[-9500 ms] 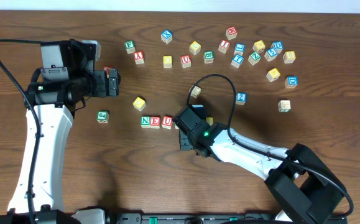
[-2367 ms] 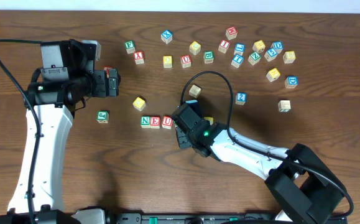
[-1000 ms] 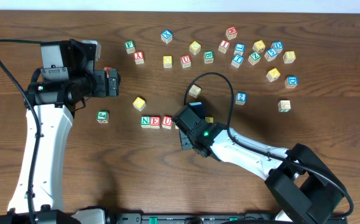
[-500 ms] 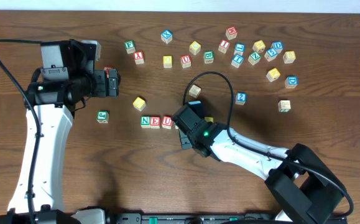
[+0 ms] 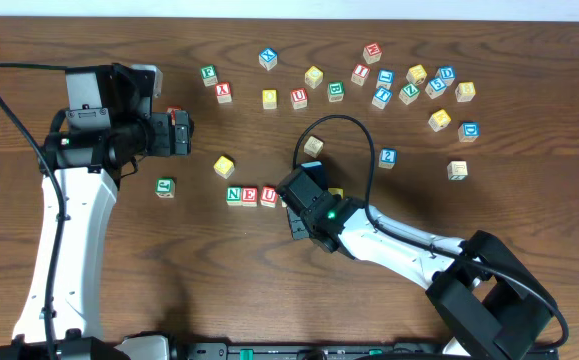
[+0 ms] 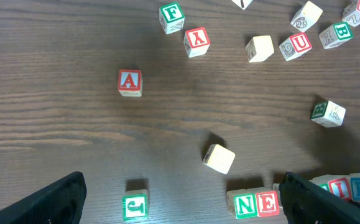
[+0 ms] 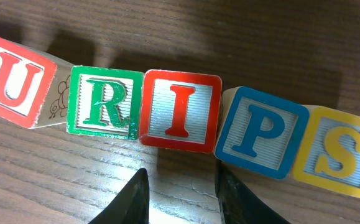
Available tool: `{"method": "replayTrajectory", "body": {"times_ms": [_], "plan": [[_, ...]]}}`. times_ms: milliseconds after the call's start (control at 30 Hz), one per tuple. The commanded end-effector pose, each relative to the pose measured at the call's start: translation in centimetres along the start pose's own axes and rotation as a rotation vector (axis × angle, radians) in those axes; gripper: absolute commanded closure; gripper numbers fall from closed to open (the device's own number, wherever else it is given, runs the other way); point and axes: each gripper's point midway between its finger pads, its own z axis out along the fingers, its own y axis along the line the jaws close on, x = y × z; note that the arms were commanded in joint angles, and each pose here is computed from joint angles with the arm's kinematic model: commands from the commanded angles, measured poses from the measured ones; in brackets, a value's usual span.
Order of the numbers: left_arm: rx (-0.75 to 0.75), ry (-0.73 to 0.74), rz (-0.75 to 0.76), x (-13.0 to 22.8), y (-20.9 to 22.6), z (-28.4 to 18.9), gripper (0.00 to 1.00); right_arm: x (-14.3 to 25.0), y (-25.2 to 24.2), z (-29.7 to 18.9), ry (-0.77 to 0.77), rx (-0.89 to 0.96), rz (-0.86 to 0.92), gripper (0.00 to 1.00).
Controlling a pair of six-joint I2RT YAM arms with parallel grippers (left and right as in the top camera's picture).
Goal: Spell out NEURIPS
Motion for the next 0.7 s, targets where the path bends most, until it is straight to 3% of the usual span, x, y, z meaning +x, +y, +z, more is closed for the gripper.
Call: {"method": "replayTrajectory", "body": {"times_ms": [0,667], "plan": [[0.01,-0.018,-0.004,-0.6,-0.2,-0.5,0.02,-0.7,0.3,-0.1,-0.025,0.01,-0.027,0.7],[0.01,-0.016,-0.005,-0.6,-0.2,-0.5,0.03,1.1,0.9,-0.1,0.062,-0.032,0.027,0.69]]}}
